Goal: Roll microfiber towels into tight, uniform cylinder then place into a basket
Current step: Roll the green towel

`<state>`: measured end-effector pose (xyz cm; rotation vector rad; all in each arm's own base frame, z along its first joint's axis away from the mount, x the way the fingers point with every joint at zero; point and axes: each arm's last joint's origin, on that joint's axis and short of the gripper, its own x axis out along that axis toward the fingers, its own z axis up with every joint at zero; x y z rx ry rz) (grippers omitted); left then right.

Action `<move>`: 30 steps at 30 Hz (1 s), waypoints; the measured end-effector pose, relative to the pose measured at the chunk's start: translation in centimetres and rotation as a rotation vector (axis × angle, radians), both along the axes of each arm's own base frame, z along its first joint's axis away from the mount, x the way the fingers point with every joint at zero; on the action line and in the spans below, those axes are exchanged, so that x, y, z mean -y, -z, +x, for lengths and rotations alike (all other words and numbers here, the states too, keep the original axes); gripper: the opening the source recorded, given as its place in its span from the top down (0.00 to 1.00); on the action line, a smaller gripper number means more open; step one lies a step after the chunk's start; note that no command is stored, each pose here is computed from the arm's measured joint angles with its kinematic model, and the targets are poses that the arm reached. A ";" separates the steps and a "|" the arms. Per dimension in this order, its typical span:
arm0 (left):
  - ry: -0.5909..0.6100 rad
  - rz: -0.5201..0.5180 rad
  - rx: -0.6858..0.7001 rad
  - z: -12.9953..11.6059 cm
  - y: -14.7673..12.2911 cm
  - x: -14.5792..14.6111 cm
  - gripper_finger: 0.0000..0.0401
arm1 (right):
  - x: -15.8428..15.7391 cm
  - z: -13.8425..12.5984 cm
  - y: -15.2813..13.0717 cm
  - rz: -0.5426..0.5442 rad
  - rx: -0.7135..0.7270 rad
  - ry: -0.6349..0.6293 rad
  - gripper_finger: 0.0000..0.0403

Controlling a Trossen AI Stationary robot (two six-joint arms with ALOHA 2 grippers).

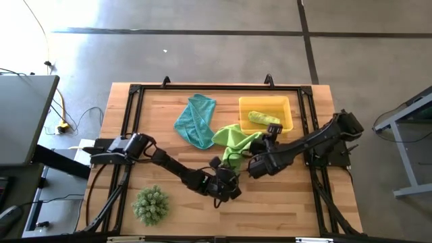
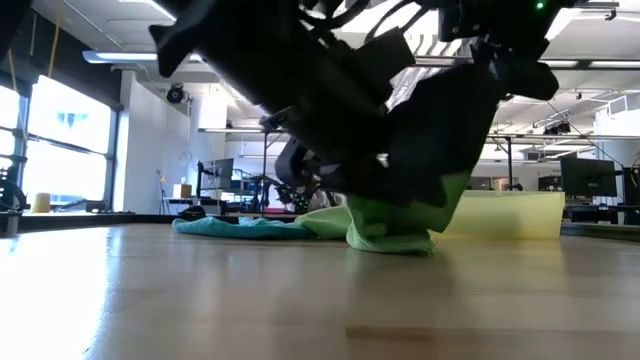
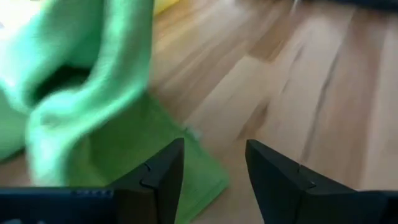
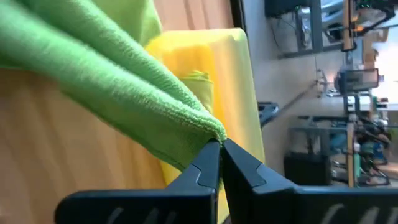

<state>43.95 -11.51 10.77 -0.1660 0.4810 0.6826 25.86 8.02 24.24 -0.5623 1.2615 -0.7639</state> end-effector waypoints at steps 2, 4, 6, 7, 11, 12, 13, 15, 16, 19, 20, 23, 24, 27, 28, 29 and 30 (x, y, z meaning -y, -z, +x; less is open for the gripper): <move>-0.004 0.046 -0.057 -0.4 0.3 0.0 0.59 | 0.4 -0.1 0.0 0.004 -0.033 0.018 1.00; -0.012 0.091 -0.128 -1.0 0.7 0.0 0.59 | 0.9 -0.4 -0.1 0.018 -0.085 0.042 1.00; -0.022 0.138 -0.182 -1.5 1.0 0.0 0.59 | 1.2 -0.7 -0.1 0.036 -0.125 0.067 1.00; -0.025 0.171 -0.198 -1.6 1.0 0.2 0.60 | 1.3 -0.7 -0.2 0.040 -0.141 0.076 1.00; -0.018 0.322 -0.252 -2.0 0.8 0.9 0.60 | 1.3 -0.8 -0.1 0.060 -0.149 0.086 1.00; -0.020 0.350 -0.257 -2.1 0.8 1.1 0.60 | 1.3 -0.8 -0.1 0.066 -0.148 0.088 1.00; -0.024 0.363 -0.257 -2.1 0.7 1.2 0.60 | 1.2 -0.7 -0.1 0.075 -0.146 0.090 1.00; -0.026 0.351 -0.246 -2.2 0.8 1.3 0.60 | 1.2 -0.7 0.0 0.084 -0.141 0.092 1.00; -0.027 0.325 -0.236 -2.1 0.8 1.2 0.60 | 1.2 -0.7 0.0 0.085 -0.138 0.092 1.00; -0.018 0.223 -0.211 -1.8 0.9 0.7 0.60 | 1.2 -0.6 0.0 0.089 -0.130 0.092 1.00; -0.019 0.204 -0.205 -1.8 1.0 0.6 0.60 | 1.2 -0.6 0.0 0.090 -0.129 0.091 1.00; -0.028 0.196 -0.197 -1.7 1.0 0.5 0.60 | 1.2 -0.6 0.0 0.092 -0.126 0.091 1.00; -0.032 0.201 -0.195 -1.8 0.9 0.5 0.60 | 1.2 -0.5 0.0 0.093 -0.123 0.091 1.00; -0.035 0.200 -0.196 -1.7 1.1 0.4 0.60 | 1.1 -0.5 0.0 0.094 -0.119 0.089 1.00; -0.036 0.196 -0.204 -1.6 1.4 0.2 0.60 | 1.1 -0.5 0.0 0.095 -0.119 0.089 1.00; -0.032 0.190 -0.217 -1.6 1.8 0.0 0.60 | 1.1 -0.5 0.0 0.095 -0.118 0.088 1.00; -0.027 0.179 -0.229 -1.5 2.2 -0.2 0.60 | 1.1 -0.5 0.1 0.096 -0.116 0.089 1.00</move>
